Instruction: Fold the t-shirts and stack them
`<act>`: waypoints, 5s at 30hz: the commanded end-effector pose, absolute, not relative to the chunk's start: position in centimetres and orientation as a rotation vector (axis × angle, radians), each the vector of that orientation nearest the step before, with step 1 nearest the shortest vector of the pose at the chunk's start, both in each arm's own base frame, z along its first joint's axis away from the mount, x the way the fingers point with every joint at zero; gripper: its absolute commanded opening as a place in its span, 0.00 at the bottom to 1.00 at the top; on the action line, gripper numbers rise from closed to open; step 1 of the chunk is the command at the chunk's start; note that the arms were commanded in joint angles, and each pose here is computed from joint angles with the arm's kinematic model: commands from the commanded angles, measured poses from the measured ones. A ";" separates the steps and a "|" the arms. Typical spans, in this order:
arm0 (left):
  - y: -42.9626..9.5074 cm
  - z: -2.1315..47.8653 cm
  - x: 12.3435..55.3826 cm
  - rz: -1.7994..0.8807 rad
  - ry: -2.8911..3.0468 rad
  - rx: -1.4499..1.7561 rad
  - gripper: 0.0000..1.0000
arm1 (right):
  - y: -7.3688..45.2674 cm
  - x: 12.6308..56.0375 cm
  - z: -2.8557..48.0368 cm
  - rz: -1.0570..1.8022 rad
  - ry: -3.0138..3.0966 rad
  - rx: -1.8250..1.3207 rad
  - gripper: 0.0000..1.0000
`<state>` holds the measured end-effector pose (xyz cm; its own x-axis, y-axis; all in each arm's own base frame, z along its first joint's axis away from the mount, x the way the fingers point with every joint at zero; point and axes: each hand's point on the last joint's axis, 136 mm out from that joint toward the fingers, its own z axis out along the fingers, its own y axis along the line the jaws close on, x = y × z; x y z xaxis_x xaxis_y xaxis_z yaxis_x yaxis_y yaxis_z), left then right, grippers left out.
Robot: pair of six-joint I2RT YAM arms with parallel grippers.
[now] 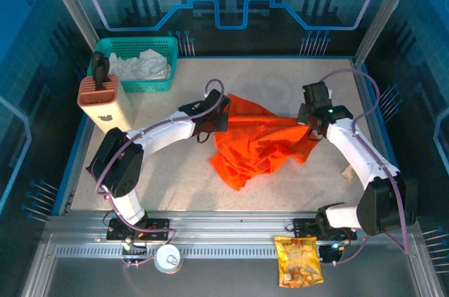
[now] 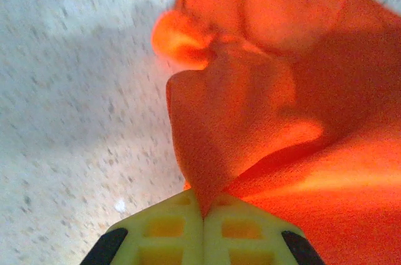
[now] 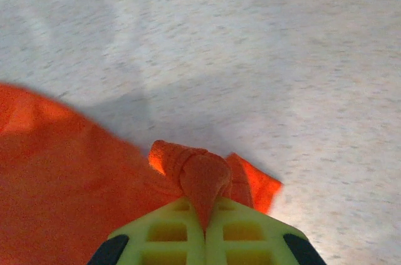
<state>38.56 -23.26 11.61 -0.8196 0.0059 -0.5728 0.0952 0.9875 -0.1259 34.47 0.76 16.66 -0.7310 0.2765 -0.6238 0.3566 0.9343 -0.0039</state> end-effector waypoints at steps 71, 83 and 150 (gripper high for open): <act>-9.5 13.2 32.7 0.230 2.680 -0.096 0.00 | 3.9 31.9 9.9 -0.120 2.768 0.303 0.00; -9.5 12.3 31.5 0.181 2.687 -0.121 0.02 | 11.7 22.4 6.5 0.131 2.819 0.285 0.18; -15.5 20.8 40.9 -0.233 2.350 0.010 0.00 | -0.4 42.9 23.3 -0.093 2.315 0.142 0.00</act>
